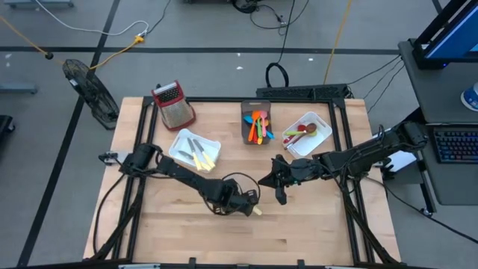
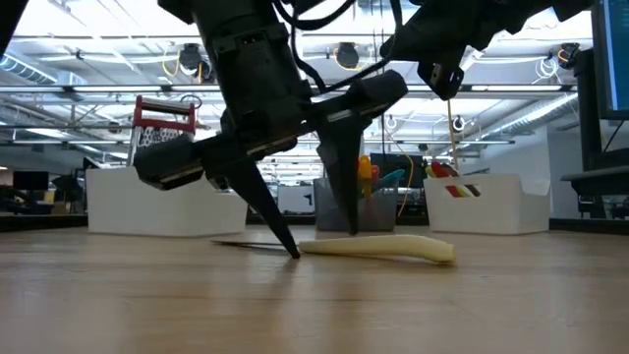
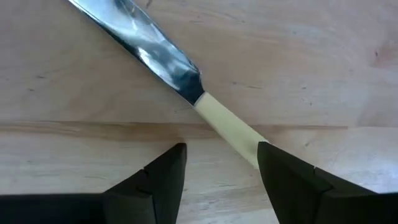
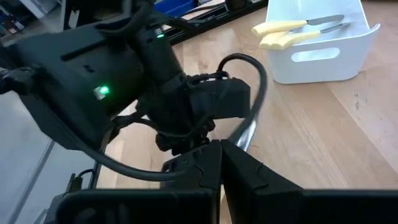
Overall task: Pick & Place Kitchen Items
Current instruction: Put the yellow knife into the left white bin
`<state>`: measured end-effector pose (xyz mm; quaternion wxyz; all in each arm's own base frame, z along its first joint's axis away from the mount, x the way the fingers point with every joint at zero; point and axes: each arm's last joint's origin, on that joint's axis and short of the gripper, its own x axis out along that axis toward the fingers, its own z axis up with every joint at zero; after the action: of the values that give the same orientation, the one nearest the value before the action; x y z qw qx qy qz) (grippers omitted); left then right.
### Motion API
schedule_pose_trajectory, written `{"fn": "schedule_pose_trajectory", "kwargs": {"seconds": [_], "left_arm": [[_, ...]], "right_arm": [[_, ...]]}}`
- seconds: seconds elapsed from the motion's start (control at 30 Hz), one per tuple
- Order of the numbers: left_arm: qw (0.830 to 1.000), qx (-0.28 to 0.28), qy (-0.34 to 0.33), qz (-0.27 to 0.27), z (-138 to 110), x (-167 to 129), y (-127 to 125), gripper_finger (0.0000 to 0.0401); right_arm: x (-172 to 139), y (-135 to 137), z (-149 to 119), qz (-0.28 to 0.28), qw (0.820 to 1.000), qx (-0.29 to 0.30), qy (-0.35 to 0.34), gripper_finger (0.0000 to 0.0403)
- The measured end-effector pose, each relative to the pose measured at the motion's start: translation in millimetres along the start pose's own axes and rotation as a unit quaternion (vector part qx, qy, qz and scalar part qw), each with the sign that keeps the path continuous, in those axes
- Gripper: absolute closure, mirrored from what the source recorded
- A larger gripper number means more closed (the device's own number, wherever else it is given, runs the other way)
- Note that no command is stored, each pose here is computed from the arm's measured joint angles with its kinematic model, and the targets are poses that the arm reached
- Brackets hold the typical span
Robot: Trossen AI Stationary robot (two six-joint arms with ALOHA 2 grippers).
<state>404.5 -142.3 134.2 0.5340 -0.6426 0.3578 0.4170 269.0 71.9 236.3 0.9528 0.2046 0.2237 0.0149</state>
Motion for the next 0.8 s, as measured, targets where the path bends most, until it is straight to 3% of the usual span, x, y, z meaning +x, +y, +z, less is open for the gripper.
{"fn": "schedule_pose_trajectory", "kwargs": {"seconds": [0.27, 0.57, 0.8], "left_arm": [[0.999, -0.013, -0.006, 0.032, 11, 14, 2, 0.0192], [0.999, -0.028, -0.002, -0.027, 12, 14, -9, 0.0192], [0.999, -0.048, -0.008, -0.016, 18, 15, -9, 0.0192]], "right_arm": [[0, 0, 0, 0.000, 1.000, -0.005, -0.001, 0.0399], [1, -4, 2, -0.007, 1.000, -0.012, -0.004, 0.0399], [1, -9, 5, -0.016, 1.000, -0.007, -0.008, 0.0399]]}}
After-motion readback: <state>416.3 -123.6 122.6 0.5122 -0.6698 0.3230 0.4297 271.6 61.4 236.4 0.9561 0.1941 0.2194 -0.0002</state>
